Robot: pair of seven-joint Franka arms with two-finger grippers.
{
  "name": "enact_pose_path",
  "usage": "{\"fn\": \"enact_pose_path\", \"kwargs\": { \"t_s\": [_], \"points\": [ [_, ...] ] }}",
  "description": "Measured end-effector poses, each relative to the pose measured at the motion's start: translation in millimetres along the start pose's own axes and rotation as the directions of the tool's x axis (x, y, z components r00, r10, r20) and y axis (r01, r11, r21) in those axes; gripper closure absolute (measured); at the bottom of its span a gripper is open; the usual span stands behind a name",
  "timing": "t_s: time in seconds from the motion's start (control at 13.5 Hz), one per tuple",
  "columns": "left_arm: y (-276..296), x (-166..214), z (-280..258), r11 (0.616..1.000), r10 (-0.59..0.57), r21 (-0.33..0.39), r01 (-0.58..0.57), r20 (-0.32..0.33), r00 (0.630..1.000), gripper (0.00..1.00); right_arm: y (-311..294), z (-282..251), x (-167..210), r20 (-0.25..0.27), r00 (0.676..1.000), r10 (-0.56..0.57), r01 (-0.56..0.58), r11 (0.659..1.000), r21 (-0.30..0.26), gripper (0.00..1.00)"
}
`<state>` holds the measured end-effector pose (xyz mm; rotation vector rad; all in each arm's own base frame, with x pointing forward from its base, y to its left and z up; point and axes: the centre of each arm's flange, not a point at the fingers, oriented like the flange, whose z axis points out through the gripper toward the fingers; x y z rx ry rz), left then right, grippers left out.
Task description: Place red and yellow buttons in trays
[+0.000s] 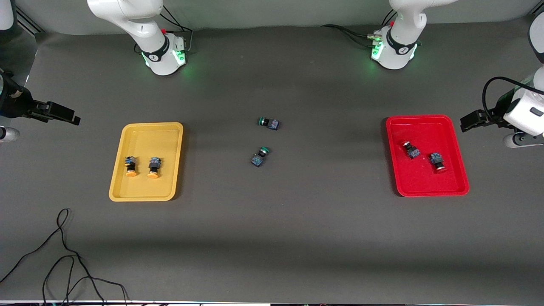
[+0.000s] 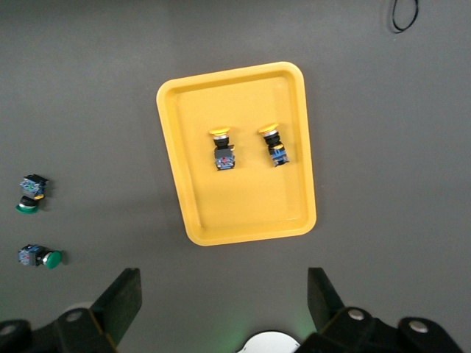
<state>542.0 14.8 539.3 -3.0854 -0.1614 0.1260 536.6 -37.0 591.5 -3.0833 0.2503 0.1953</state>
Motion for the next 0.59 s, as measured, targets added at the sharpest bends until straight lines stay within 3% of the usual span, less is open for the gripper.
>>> {"fn": "enact_pose_path", "kwargs": {
  "t_s": [0.59],
  "points": [
    [-0.9, 0.1, -2.5, 1.0, -0.003, -0.003, 0.003, -0.002, 1.0, 0.0, 2.8, -1.8, 2.4, -0.021, 0.997, -0.075, 0.075, 0.997, -0.031, 0.0]
  ]
}}
